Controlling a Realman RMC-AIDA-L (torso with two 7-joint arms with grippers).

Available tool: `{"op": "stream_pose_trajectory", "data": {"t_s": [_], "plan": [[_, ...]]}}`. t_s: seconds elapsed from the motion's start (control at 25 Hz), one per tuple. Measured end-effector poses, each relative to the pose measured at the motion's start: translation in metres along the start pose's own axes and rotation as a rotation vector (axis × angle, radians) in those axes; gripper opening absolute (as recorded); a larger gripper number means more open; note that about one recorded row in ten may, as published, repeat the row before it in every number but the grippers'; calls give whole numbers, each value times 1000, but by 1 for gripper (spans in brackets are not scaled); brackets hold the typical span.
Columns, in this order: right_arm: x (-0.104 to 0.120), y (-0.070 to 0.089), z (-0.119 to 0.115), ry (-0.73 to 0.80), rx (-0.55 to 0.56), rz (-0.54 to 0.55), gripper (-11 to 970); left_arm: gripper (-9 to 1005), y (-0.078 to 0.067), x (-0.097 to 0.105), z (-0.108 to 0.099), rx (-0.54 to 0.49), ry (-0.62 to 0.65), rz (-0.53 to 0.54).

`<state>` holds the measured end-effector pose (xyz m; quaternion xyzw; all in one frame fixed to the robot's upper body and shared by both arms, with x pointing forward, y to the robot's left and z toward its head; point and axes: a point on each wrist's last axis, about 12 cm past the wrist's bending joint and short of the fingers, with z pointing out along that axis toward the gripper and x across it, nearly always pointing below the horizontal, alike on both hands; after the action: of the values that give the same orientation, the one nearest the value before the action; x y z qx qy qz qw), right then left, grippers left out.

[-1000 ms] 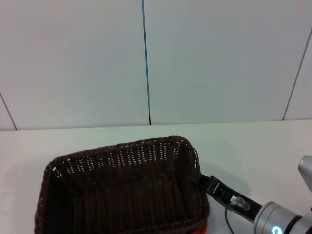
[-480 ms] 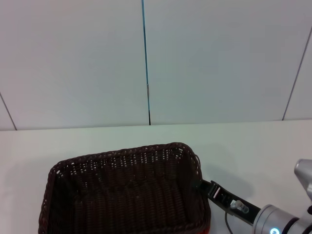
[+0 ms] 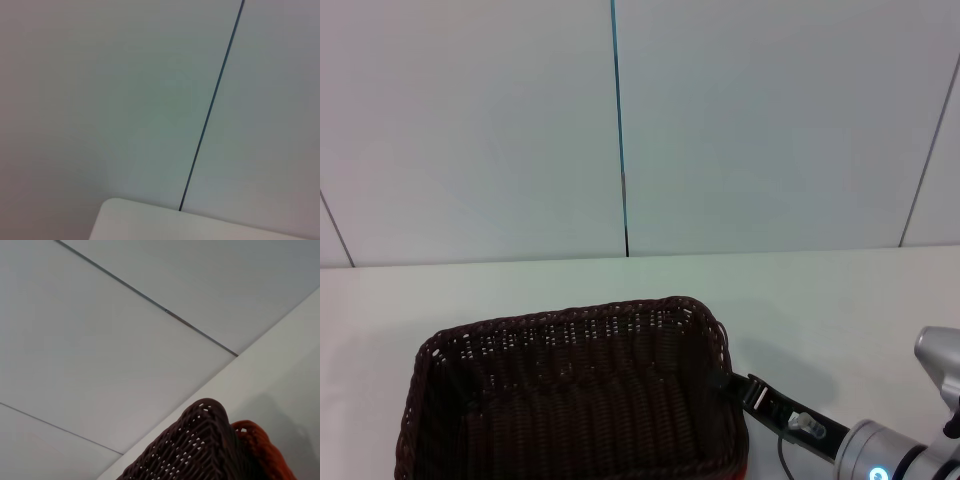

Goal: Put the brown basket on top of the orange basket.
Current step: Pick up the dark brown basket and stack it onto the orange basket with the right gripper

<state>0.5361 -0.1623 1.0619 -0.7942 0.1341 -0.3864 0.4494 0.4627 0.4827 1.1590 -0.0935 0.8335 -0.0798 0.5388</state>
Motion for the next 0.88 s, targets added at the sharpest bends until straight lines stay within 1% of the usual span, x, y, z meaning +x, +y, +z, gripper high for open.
{"op": "stream_pose_trajectory", "data": {"t_s": [0.8, 0.88], "plan": [[3, 2, -2, -23, 40, -13, 189, 661, 0, -2, 1, 1, -3, 3], [3, 3, -2, -28, 46, -10, 270, 661, -1, -2, 1, 2, -3, 4]]}}
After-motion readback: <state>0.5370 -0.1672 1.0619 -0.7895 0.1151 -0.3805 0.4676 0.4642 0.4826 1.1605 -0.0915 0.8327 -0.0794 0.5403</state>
